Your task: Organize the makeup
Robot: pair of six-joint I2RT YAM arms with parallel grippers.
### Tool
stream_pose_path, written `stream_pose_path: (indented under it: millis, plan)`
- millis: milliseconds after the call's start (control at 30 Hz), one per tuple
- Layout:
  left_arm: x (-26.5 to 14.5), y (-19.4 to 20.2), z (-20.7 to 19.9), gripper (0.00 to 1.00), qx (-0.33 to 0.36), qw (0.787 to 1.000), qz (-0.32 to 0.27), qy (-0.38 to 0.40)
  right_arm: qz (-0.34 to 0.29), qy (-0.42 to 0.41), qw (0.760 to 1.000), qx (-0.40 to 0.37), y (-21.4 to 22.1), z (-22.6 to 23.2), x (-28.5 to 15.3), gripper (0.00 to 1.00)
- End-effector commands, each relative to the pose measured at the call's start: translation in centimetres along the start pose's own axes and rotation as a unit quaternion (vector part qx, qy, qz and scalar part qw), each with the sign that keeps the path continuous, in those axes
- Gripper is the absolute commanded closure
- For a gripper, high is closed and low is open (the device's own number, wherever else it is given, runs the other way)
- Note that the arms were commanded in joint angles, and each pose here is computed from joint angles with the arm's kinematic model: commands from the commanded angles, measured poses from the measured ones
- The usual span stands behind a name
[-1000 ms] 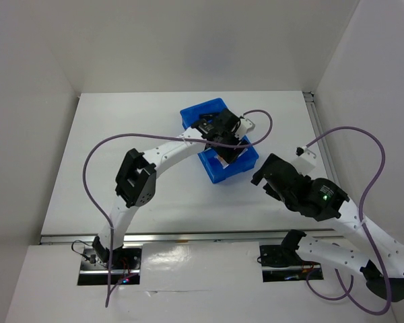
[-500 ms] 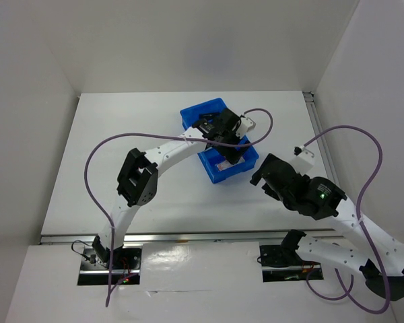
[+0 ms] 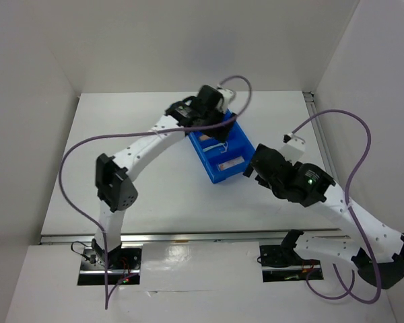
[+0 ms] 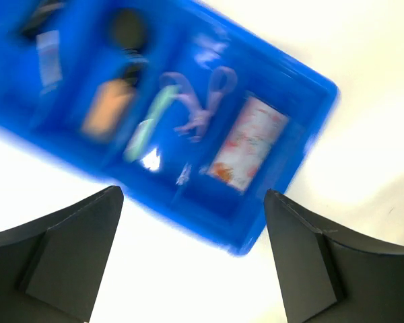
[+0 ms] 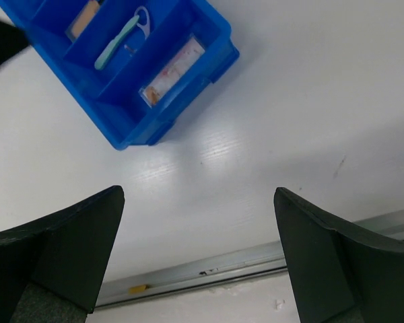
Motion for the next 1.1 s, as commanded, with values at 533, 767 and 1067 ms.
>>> stream_pose_path:
  millis: [533,767,1067]
  plan:
    - [-18.6,14.9,17.3,0.0,-0.345,0.907,-0.031,-0.238,-0.083,-0.09,0.987,-0.104,-7.7,11.3,11.7,0.0]
    - [-19.2,15.4,17.7,0.0,-0.339,0.906,-0.026,-0.251,-0.022,-0.051,0.998,0.016,-17.9,3.0,20.0,0.0]
    - [-18.6,15.5,17.9,0.0,-0.335,0.908,-0.021,-0.25,-0.013,0.004,0.997,0.073,-20.5,-2.8,23.4,0.0]
Point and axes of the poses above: each gripper's point midway between its finger pads, its own x axis out along the fingers, its own z axis along the line the jaws close on, y = z × x, the point moved 3 cm from there along -x, back along the fingers, and after that the axes turned 13 degrees about x, right-handed, at the moved point
